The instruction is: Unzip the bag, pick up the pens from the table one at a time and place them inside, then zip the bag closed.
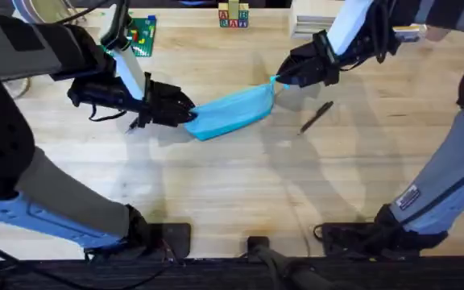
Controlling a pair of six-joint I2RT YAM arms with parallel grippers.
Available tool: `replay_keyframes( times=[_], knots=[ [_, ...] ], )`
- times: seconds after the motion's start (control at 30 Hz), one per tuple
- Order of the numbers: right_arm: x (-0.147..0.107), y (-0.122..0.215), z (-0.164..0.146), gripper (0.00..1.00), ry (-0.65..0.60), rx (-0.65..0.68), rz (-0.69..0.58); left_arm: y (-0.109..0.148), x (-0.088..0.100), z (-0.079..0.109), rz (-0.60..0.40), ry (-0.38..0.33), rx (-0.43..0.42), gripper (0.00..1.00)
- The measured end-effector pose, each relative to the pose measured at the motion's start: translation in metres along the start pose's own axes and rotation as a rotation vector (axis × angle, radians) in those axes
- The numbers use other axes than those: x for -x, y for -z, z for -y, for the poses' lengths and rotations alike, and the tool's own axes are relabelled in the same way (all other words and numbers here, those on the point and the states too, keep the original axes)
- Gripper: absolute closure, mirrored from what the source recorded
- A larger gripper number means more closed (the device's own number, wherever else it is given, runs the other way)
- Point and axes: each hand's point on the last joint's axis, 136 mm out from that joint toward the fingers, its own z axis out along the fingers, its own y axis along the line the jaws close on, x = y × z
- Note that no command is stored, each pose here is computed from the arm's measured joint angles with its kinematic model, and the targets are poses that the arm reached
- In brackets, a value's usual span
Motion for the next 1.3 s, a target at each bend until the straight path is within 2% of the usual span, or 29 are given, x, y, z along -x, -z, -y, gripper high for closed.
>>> replay_keyframes(
  times=[0.23, 0.5, 0.9, 1.3],
  knots=[
    [0.006, -0.002, -0.001, 0.972, 0.006, 0.011, -0.004, 0.000, 0.000, 0.000, 0.000, 0.000, 0.000, 0.958],
    [0.018, -0.030, -0.010, 0.972, 0.060, 0.077, -0.009, 0.000, 0.000, 0.000, 0.000, -0.001, 0.000, 0.959],
    [0.025, -0.049, -0.020, 0.972, 0.084, 0.128, -0.012, 0.000, 0.000, 0.000, 0.000, 0.000, 0.000, 0.959],
    [0.040, -0.093, -0.042, 0.972, 0.183, 0.231, -0.016, 0.000, 0.000, 0.000, -0.002, 0.000, -0.001, 0.959]
  ],
)
